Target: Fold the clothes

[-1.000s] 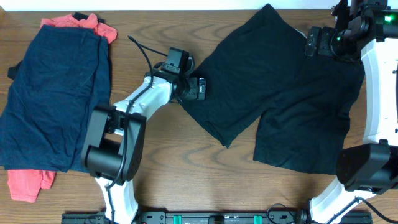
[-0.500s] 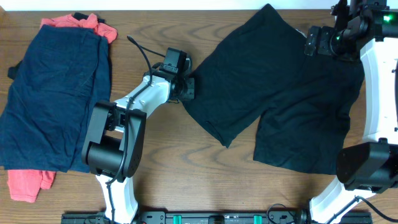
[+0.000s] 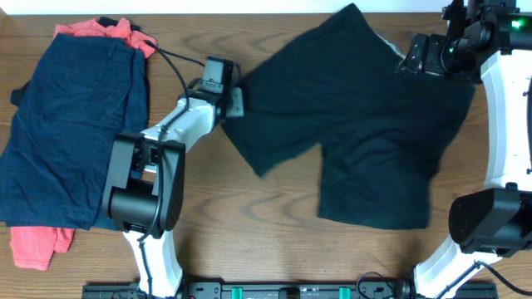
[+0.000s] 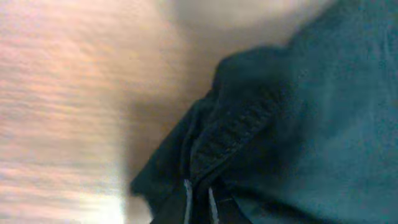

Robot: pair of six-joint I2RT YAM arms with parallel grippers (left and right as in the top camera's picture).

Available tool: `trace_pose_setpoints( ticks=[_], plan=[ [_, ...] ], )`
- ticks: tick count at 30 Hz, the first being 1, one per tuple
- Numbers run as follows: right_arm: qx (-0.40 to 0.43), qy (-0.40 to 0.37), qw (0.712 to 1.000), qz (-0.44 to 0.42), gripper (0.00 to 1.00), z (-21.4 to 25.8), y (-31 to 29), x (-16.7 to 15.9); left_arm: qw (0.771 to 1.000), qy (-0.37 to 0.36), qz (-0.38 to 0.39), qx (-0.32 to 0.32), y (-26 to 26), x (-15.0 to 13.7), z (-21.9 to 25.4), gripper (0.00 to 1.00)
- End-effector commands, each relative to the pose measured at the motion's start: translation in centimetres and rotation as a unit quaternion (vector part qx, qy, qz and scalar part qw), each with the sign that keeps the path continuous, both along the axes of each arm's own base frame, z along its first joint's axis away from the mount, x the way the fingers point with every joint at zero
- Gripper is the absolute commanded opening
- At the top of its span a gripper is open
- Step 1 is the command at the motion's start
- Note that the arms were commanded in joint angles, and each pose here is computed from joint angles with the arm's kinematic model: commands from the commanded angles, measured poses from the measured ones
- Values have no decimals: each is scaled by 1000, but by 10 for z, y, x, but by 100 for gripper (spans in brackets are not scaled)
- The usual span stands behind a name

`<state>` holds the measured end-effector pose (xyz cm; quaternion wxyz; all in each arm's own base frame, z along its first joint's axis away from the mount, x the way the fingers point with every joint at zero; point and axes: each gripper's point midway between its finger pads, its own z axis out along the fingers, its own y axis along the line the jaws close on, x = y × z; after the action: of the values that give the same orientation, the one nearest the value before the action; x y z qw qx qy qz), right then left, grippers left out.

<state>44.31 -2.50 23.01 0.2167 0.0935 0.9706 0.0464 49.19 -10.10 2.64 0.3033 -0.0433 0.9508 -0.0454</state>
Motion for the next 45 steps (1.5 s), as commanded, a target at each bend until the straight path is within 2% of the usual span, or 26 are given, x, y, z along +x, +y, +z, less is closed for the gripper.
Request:
trace_pose_setpoints(
  ticks=[1,4,5,8,9,11,13,17,20,24,27,29,38,42,45],
  plan=[
    [-7,6,1000,7,99,-5,1,1,993,-79,71,60,42,33,22,7],
    [-7,8,1000,7,99,-6,1,0,977,-186,98,42,52,68,62,31],
    [-7,8,1000,7,99,-6,1,0,972,-209,102,36,53,75,71,34],
    [-7,8,1000,7,99,-6,1,0,954,-278,114,18,59,91,103,35],
    [-7,8,1000,7,99,-6,1,0,948,-294,118,14,61,95,111,40],
    [-7,8,1000,7,99,-6,1,0,946,-301,120,13,64,96,114,68],
    [-7,8,1000,7,99,-6,1,0,952,-280,119,18,64,92,105,81],
    [-7,8,1000,7,99,-6,1,0,981,-176,76,15,47,62,76,98],
    [-6,10,1000,7,99,-6,1,-1,997,-79,22,-17,25,18,72,99],
    [-6,10,1000,7,99,-6,1,-1,999,33,-9,-42,17,-51,86,99],
    [-7,8,1000,7,99,-6,1,0,995,92,-21,-34,19,-95,93,99],
    [-7,6,1000,7,99,-5,1,1,990,120,-74,-12,13,-114,91,99],
    [-7,9,1000,7,99,-6,1,-1,949,217,-223,44,-25,-172,49,99],
    [-7,8,1000,7,99,-6,1,0,933,222,-277,60,-49,-184,43,99],
    [-12,9,1000,5,99,-6,-1,0,912,221,-336,80,-68,-192,34,100]
  ],
)
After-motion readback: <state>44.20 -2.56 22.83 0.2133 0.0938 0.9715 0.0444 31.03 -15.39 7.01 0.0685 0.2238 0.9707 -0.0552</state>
